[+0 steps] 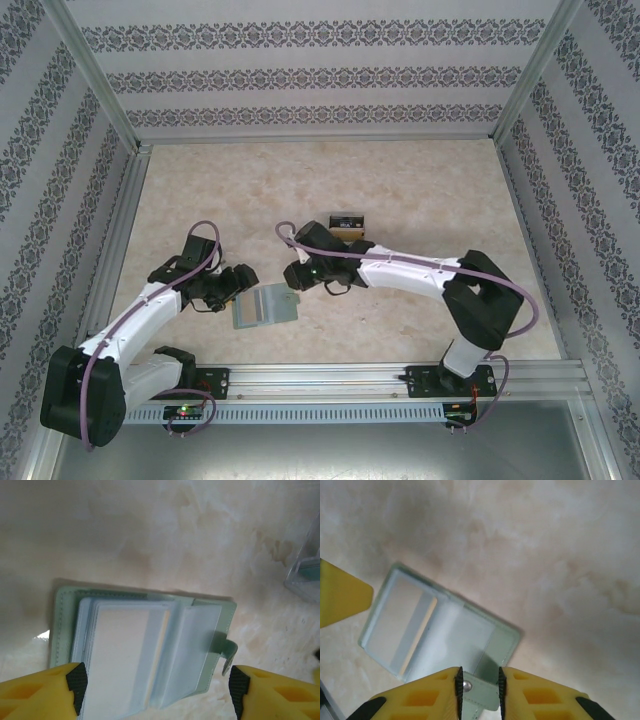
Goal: Take the credit cards out of the card holder
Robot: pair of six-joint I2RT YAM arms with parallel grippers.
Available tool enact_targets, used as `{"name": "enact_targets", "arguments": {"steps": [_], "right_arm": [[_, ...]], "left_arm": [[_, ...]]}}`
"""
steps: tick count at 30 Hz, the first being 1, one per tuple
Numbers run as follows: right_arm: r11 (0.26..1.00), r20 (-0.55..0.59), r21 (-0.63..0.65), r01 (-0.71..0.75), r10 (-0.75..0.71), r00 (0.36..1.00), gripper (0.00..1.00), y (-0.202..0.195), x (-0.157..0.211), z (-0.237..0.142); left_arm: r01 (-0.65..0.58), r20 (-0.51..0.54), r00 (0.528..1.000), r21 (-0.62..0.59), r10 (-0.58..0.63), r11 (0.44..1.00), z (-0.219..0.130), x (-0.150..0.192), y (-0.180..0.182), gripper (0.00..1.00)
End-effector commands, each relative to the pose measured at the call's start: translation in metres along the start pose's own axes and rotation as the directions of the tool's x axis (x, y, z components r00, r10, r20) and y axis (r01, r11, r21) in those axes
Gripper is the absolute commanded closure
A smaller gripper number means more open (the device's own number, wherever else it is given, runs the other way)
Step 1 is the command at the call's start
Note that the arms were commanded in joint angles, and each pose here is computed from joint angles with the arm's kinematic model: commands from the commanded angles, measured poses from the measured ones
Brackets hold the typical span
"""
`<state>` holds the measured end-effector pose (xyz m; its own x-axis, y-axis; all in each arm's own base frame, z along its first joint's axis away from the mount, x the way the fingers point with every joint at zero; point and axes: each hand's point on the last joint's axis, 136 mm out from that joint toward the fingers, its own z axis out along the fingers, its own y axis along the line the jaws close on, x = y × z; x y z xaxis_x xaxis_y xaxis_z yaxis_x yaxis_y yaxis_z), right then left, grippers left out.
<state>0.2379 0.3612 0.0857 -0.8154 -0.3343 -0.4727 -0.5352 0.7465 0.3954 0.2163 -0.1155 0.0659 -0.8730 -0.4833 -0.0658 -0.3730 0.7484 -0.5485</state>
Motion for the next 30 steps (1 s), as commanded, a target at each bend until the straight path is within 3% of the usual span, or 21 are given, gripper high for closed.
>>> {"name": "enact_targets", "arguments": {"steps": [1, 12, 22, 30], "right_arm": [[0.995, -0.032, 0.012, -0.102, 0.102, 0.994, 0.70, -0.004, 0.015, 0.013], [0.992, -0.151, 0.056, -0.111, 0.118, 0.981, 0.66, -0.011, 0.067, 0.033], [0.993, -0.185, 0.057, -0.103, 0.112, 0.976, 0.67, -0.008, 0.077, 0.047], [0.992, -0.188, 0.069, -0.101, 0.112, 0.976, 0.68, -0.010, 0.080, 0.047]], "left_arm": [[0.038, -0.042, 0.998, 0.026, -0.037, 0.999, 0.004, 0.008, 0.001, 0.23], [0.042, -0.097, 0.994, 0.024, -0.039, 0.999, 0.017, 0.016, 0.006, 0.24], [0.045, -0.117, 0.992, 0.008, -0.043, 0.999, 0.022, 0.019, 0.011, 0.26], [0.038, -0.045, 0.998, -0.021, -0.039, 0.999, 0.009, 0.012, 0.014, 0.27]]}}
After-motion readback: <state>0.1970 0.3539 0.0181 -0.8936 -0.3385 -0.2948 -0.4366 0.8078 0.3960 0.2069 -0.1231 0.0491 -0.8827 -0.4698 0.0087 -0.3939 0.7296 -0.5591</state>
